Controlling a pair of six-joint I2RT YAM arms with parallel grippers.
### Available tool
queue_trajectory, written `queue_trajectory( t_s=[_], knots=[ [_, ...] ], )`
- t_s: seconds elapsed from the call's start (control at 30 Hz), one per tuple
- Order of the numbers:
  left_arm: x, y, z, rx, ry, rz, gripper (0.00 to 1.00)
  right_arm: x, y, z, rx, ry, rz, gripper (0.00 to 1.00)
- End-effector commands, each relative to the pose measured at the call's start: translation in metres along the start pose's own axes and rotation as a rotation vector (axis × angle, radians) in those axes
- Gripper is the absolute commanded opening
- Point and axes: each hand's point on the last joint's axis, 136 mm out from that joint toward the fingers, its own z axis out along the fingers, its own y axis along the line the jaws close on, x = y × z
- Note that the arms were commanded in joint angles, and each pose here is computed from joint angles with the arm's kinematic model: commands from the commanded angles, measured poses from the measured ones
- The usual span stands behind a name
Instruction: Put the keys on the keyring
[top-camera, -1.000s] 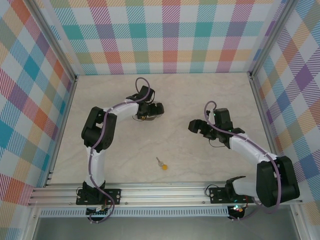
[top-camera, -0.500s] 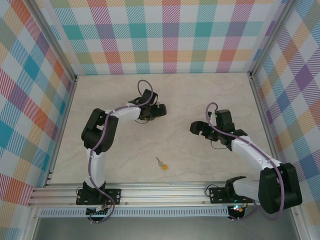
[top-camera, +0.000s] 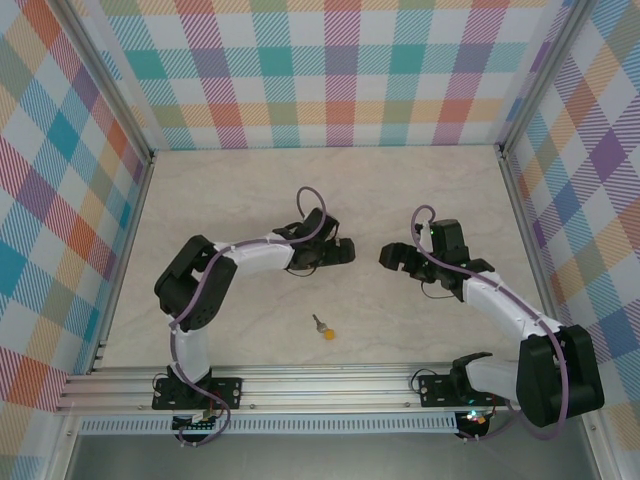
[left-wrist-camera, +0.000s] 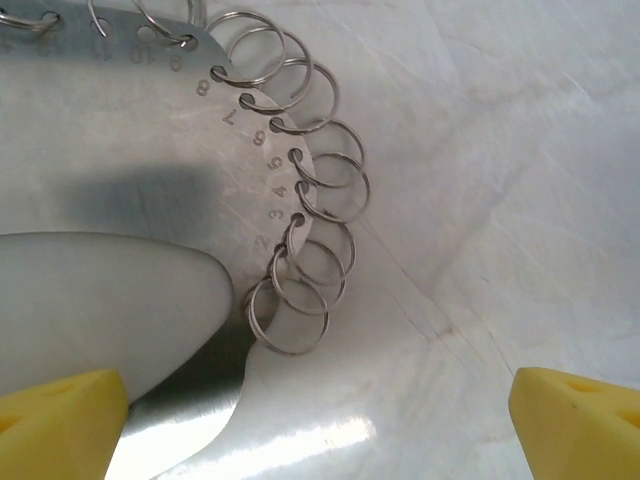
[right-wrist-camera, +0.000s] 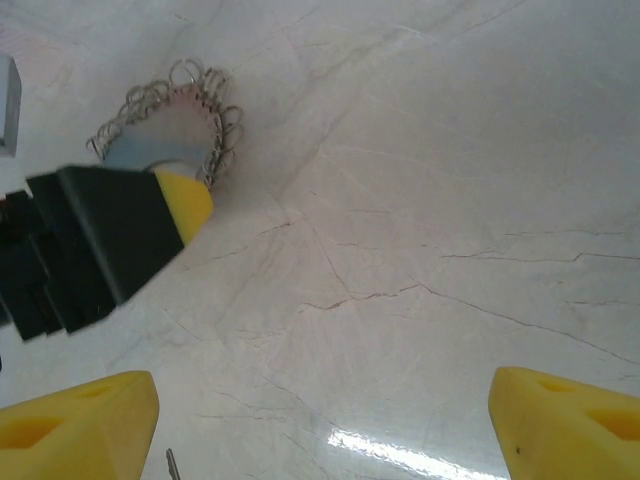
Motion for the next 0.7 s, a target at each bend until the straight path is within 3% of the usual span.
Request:
queue_trajectory(
  t_s=[0.0, 0.3, 0.67],
  knots=[
    [-0.012, -0.011, -0.033, 0.030, -0.053, -0.022, 0.99, 0.011, -0.003, 0.005, -0.013, 0.038, -0.016, 0.86],
    [-0.059, -0.012, -0.103, 0.067, -0.212, -0.024, 1.00, 0.017, 0.015, 0.034, -0.059, 0.157, -0.086, 0.78],
    [-0.069, 0.055, -0.119, 0.042, -0.224, -0.130, 1.00, 0.009, 0.046, 0.108, -0.094, 0.292, -0.092, 0.70]
  ],
)
